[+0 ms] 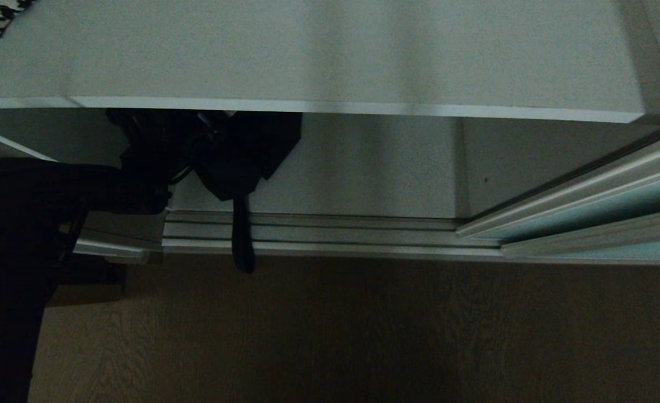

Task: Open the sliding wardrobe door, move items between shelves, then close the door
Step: Place the bag on the lower shelf

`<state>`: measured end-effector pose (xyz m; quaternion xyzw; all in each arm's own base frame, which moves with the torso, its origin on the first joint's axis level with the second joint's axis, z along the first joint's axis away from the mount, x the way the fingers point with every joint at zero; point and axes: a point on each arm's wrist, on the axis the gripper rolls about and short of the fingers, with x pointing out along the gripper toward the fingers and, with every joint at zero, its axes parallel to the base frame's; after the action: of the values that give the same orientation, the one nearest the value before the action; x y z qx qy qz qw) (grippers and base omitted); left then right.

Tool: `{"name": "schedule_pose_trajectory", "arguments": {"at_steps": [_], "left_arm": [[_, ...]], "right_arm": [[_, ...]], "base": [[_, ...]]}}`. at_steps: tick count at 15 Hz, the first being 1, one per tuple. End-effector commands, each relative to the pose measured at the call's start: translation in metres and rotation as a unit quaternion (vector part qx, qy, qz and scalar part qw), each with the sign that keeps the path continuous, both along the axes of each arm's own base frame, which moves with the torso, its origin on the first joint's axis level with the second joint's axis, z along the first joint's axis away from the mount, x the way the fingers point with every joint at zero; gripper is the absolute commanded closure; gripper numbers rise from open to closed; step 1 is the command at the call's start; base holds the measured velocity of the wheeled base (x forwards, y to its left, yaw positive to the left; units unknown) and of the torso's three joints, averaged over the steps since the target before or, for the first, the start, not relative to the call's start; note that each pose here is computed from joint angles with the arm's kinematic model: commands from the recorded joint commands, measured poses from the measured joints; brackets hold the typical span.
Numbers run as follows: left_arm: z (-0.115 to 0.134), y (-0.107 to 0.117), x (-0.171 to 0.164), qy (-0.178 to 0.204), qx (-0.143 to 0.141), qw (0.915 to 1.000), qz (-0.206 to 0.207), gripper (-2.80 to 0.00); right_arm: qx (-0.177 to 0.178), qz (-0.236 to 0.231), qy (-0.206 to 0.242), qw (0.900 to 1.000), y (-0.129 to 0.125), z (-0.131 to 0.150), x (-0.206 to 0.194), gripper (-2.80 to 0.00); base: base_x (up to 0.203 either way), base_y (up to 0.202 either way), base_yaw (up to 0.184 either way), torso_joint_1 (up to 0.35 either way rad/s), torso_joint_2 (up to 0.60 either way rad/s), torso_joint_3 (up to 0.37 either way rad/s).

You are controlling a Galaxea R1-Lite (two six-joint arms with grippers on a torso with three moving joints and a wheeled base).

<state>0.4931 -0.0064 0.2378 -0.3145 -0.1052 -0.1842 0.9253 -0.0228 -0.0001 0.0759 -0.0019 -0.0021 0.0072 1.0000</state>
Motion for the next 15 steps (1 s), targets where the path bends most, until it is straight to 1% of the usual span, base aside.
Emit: {"name": "schedule_pose_trajectory", "arguments": {"at_steps": [1,2,3,4,6,8,9,10,11,13,14,15], "left_arm": [[-0.004,-0.011,0.001,0.011,-0.016,0.9996,-0.018,-2.8],[-0.007,-0.019,0.001,0.017,-0.02,0.9993,-0.028,-2.8],[-0.009,-0.022,0.001,0.023,-0.02,0.999,-0.033,-2.8],[-0.014,-0.031,0.002,0.045,-0.016,0.9976,-0.049,-2.8],[-0.021,-0.039,0.001,0.098,-0.012,0.9929,-0.066,-2.8],[-0.033,-0.051,-0.004,0.168,-0.01,0.9822,-0.083,-2.8],[-0.035,-0.054,-0.008,0.19,-0.007,0.9768,-0.098,-2.8],[-0.032,-0.054,-0.011,0.194,-0.006,0.9751,-0.108,-2.8],[-0.032,-0.055,-0.012,0.195,-0.006,0.9749,-0.107,-2.8],[-0.038,-0.06,-0.012,0.205,-0.003,0.973,-0.106,-2.8],[-0.037,-0.059,-0.013,0.204,-0.002,0.9734,-0.105,-2.8],[-0.028,-0.058,-0.015,0.191,-0.005,0.976,-0.105,-2.8]], "right_arm": [[0.0,0.0,-0.002,1.0,0.0,0.0,0.0,0.0],[0.0,0.0,-0.002,1.0,0.0,0.0,0.0,0.0],[0.0,0.0,-0.002,1.0,0.0,0.0,0.0,0.0],[0.0,0.0,-0.002,1.0,0.0,0.0,0.0,0.0],[0.0,0.0,-0.002,1.0,0.0,0.0,0.0,0.0],[0.0,0.0,-0.002,1.0,0.0,0.0,0.0,0.0],[0.0,0.0,-0.002,1.0,0.0,0.0,0.0,0.0],[0.0,0.0,-0.002,1.0,0.0,0.0,0.0,0.0],[0.0,0.0,-0.002,1.0,0.0,0.0,0.0,0.0],[0.0,0.0,-0.001,1.0,0.0,0.0,0.0,0.0],[0.0,0.0,-0.002,1.0,0.0,0.0,0.0,0.0],[0.0,0.0,-0.002,1.0,0.0,0.0,0.0,0.0]], "base": [[0.0,0.0,0.0,0.0,0.0,0.0],[0.0,0.0,0.0,0.0,0.0,0.0],[0.0,0.0,0.0,0.0,0.0,0.0],[0.0,0.0,0.0,0.0,0.0,0.0],[0.0,0.0,0.0,0.0,0.0,0.0],[0.0,0.0,0.0,0.0,0.0,0.0],[0.0,0.0,0.0,0.0,0.0,0.0],[0.0,0.0,0.0,0.0,0.0,0.0],[0.0,0.0,0.0,0.0,0.0,0.0],[0.0,0.0,0.0,0.0,0.0,0.0],[0.0,0.0,0.0,0.0,0.0,0.0],[0.0,0.0,0.0,0.0,0.0,0.0]]}}
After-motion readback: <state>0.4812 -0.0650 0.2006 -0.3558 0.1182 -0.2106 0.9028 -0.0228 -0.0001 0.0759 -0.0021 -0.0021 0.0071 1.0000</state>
